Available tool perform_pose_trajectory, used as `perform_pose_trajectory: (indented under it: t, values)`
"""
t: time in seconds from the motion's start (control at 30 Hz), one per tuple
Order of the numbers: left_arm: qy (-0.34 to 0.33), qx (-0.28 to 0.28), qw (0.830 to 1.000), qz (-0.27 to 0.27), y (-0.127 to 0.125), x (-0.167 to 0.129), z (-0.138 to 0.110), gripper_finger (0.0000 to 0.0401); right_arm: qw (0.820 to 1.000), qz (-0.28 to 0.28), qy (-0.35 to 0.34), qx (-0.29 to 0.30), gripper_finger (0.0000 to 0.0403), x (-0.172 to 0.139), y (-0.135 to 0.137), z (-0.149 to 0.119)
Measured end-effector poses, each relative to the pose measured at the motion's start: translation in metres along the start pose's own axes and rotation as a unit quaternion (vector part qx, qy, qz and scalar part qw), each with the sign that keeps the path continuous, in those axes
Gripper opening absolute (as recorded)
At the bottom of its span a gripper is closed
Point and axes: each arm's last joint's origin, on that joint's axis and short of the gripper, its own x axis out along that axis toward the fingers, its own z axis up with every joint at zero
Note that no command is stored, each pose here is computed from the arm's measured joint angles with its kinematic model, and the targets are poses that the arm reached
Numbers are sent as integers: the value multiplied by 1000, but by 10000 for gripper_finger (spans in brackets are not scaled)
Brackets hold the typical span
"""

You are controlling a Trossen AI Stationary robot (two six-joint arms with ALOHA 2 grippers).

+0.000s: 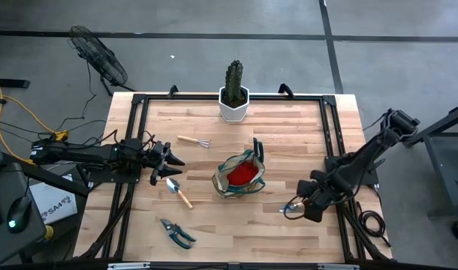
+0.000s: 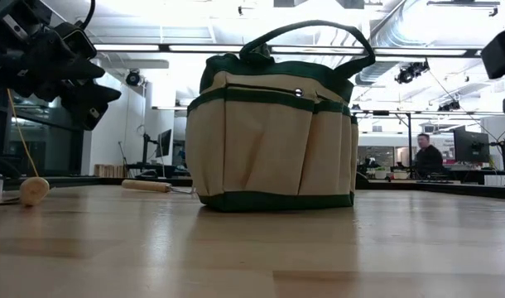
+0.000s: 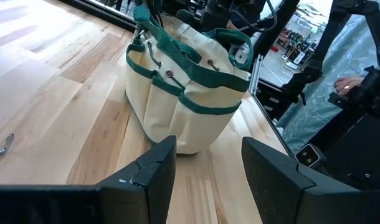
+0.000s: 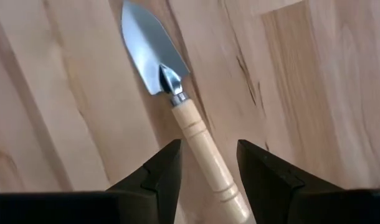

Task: Pick & Place Garden tools in Gardening bag
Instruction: Adjust the brown gardening bag

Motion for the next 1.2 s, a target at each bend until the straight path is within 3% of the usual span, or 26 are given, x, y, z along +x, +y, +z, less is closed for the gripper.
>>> perform_pose_trajectory:
  t: [0.2,0.33,0.43,0.63,0.73,1.0,1.2]
  values:
    - [0,0,1000,-1,0,0,0,180,1000,-12,-2,12,146,8,3,2]
    - [-2,0,1000,3,0,0,0,180,993,-18,-90,68,146,7,4,12]
    - [-6,-1,1000,12,1,0,0,180,979,-40,-168,105,146,6,2,22]
    - [-11,5,1000,10,0,0,1,180,935,-85,-318,136,146,2,-4,44]
    - [-19,16,1000,12,0,0,3,180,926,-93,-336,143,146,1,-8,54]
    - [-56,49,997,1,-3,0,10,180,900,-128,-337,244,146,15,-29,79]
    - [-51,50,997,-9,-3,2,10,180,903,-149,-316,249,122,34,-36,92]
